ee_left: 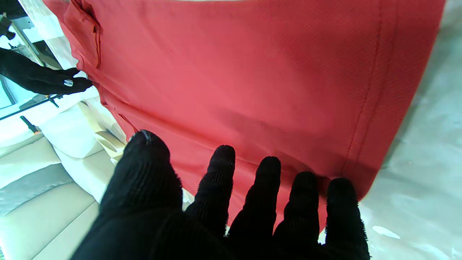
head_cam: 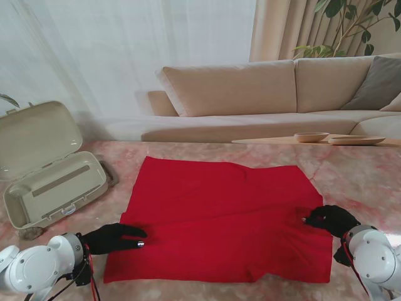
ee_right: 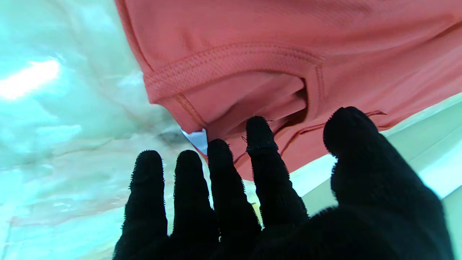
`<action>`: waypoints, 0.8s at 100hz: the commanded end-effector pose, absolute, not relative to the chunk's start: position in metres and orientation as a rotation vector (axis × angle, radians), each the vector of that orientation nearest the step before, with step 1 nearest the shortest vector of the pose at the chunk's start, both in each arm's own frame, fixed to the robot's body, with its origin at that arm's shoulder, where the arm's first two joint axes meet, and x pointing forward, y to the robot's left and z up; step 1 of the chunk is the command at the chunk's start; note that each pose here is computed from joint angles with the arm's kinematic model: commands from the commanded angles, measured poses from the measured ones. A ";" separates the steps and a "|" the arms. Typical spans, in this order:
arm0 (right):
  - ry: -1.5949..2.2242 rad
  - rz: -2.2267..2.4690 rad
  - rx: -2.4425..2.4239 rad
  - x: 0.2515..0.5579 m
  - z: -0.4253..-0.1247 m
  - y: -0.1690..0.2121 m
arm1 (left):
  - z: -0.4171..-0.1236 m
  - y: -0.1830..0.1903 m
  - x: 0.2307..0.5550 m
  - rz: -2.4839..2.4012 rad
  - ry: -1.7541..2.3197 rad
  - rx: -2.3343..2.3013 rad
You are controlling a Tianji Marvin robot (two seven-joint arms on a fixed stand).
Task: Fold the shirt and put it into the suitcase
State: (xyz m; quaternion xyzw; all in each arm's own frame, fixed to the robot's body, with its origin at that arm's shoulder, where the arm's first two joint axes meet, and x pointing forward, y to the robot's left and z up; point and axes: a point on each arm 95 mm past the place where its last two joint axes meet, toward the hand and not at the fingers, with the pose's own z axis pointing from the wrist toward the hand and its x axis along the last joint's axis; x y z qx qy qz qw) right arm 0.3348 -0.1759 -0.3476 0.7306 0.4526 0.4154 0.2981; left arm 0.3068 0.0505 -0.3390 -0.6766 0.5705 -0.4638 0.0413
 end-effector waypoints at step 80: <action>1.240 1.429 1.609 0.383 -0.306 -0.111 | -0.286 0.018 0.383 -1.674 1.510 -1.749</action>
